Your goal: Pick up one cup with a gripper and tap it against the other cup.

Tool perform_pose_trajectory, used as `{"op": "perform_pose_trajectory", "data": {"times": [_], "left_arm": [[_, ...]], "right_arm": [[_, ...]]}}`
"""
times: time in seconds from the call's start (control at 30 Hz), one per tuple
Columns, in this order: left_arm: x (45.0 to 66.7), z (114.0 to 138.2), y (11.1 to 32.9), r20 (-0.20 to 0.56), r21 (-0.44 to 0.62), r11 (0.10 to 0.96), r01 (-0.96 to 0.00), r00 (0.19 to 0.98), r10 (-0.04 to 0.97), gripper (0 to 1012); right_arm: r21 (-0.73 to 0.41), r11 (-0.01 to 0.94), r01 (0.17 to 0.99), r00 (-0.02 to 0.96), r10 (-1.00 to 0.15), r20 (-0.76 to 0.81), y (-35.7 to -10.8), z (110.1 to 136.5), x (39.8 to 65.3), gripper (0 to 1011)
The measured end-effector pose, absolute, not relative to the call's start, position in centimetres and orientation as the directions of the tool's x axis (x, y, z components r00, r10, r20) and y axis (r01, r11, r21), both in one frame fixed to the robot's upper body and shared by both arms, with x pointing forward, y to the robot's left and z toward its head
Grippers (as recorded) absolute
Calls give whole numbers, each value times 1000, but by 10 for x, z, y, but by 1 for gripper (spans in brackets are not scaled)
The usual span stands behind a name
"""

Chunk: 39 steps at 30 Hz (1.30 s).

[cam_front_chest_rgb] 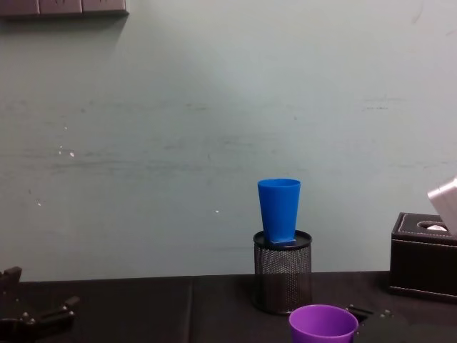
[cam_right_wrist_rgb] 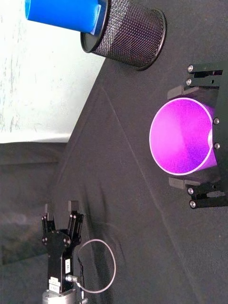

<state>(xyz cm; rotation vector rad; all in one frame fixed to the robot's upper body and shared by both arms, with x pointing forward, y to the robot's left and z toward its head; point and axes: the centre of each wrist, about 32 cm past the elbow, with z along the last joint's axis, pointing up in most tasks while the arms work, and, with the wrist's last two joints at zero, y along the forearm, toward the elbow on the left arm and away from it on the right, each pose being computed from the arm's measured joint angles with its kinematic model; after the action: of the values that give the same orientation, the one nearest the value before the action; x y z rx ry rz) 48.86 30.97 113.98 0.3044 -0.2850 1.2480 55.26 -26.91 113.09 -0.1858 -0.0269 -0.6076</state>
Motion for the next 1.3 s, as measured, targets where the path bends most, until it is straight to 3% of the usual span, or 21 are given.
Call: {"op": "perform_pose_trajectory", "data": {"times": [0.2, 0.67, 0.87, 0.93, 0.97, 1.03, 1.17, 1.3], "left_arm": [[489, 1140, 310, 374, 70, 287, -955, 292, 880, 1005], [489, 1140, 310, 374, 70, 287, -955, 292, 880, 1005], [489, 1140, 310, 374, 70, 287, -955, 292, 880, 1005], [489, 1140, 310, 374, 70, 287, -955, 292, 880, 1005], [489, 1140, 310, 374, 70, 287, -955, 292, 880, 1005], [489, 1140, 310, 374, 70, 287, -955, 292, 880, 1005], [489, 1140, 310, 374, 70, 287, -955, 292, 880, 1005], [489, 1140, 310, 374, 70, 287, -955, 292, 880, 1004]], "right_arm": [[-154, 807, 570, 822, -563, 88, -269, 1133, 552, 1002], [4, 791, 611, 788, -609, 94, -276, 1142, 546, 1003], [42, 666, 745, 661, -745, 89, -279, 1143, 537, 1003], [26, 543, 839, 540, -838, 77, -278, 1141, 531, 1003], [26, 543, 839, 540, -838, 77, -278, 1141, 531, 1003], [-3, 426, 905, 425, -903, 67, -277, 1137, 529, 1003], [-37, 344, 938, 345, -936, 61, -275, 1131, 530, 1003], [-63, 328, 943, 332, -942, 58, -271, 1124, 537, 1003]]}}
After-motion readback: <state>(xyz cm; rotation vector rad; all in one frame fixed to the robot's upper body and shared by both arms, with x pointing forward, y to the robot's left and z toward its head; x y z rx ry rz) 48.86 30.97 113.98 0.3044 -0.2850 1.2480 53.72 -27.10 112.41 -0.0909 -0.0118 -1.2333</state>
